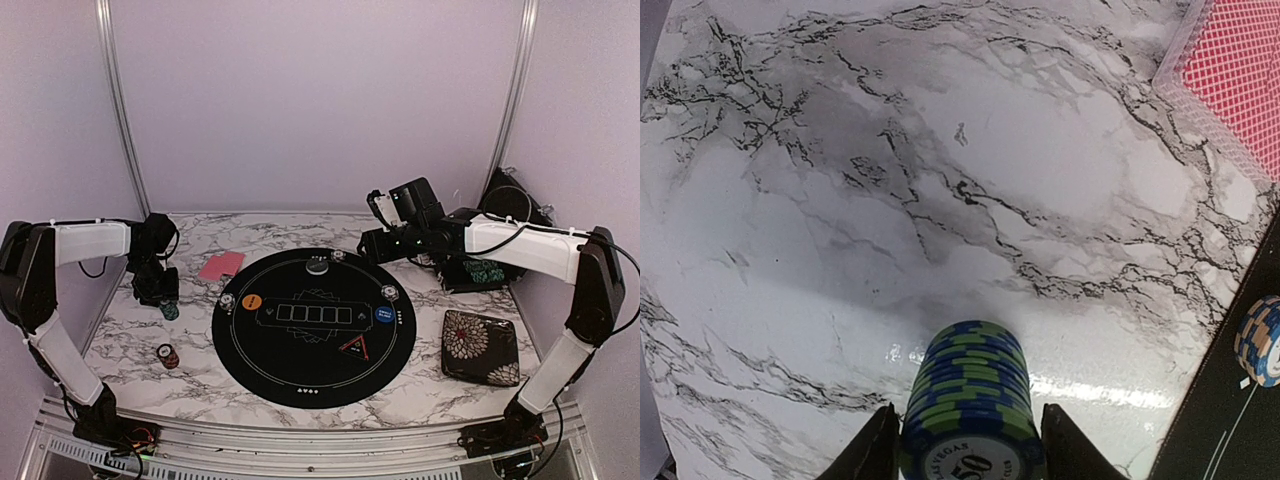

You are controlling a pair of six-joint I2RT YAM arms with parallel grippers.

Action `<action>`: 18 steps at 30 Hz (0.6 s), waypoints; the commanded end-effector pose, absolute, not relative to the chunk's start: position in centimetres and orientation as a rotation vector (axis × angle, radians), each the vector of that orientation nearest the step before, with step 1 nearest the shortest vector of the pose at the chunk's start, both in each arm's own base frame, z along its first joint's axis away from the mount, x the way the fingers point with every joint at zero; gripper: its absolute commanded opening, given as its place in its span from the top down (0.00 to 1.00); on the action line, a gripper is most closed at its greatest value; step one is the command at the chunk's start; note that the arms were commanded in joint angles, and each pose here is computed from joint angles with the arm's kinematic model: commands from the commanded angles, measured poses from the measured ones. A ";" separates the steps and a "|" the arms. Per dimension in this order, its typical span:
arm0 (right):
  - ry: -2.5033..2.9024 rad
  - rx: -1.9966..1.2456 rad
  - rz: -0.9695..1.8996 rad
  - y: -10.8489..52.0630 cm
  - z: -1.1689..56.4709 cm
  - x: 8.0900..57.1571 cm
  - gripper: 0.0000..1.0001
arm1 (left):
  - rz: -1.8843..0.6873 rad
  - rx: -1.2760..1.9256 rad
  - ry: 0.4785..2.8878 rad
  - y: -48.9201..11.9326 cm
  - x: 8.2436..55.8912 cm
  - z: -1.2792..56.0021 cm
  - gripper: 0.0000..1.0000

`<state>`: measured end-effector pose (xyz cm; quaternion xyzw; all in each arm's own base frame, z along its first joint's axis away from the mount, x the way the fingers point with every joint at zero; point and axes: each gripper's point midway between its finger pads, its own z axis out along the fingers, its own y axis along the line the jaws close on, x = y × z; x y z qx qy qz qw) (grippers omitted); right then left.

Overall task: Distribute texas hold em gaming equipment
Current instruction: Pick up the pile of poker chips from the pile of poker chips.

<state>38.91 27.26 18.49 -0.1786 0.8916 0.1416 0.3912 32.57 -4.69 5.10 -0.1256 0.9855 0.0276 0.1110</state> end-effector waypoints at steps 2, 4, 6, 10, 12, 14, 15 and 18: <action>2.247 -0.438 0.368 27.4 19.0 39.5 0.37 | 0.100 -0.369 2.913 -4.3 32.2 4.4 0.51; 2.246 -0.437 0.369 27.4 19.1 39.5 0.37 | 0.098 -0.371 2.911 -4.3 32.2 4.4 0.52; 2.248 -0.437 0.367 27.3 19.0 39.5 0.37 | 0.096 -0.370 2.911 -4.3 32.2 4.4 0.52; 2.250 -0.437 0.368 27.4 19.0 39.5 0.37 | 0.095 -0.368 2.912 -4.3 32.2 4.4 0.55; 2.249 -0.436 0.367 27.3 19.0 39.5 0.37 | 0.093 -0.370 2.912 -4.4 32.2 4.4 0.56; 2.247 -0.437 0.366 27.3 19.1 39.5 0.37 | 0.090 -0.367 2.911 -4.4 32.2 4.5 0.58; 2.249 -0.437 0.365 27.3 19.0 39.5 0.37 | 0.090 -0.366 2.911 -4.4 32.2 4.5 0.59; 2.251 -0.438 0.364 27.3 19.0 39.5 0.37 | 0.085 -0.365 2.909 -4.4 32.2 4.6 0.60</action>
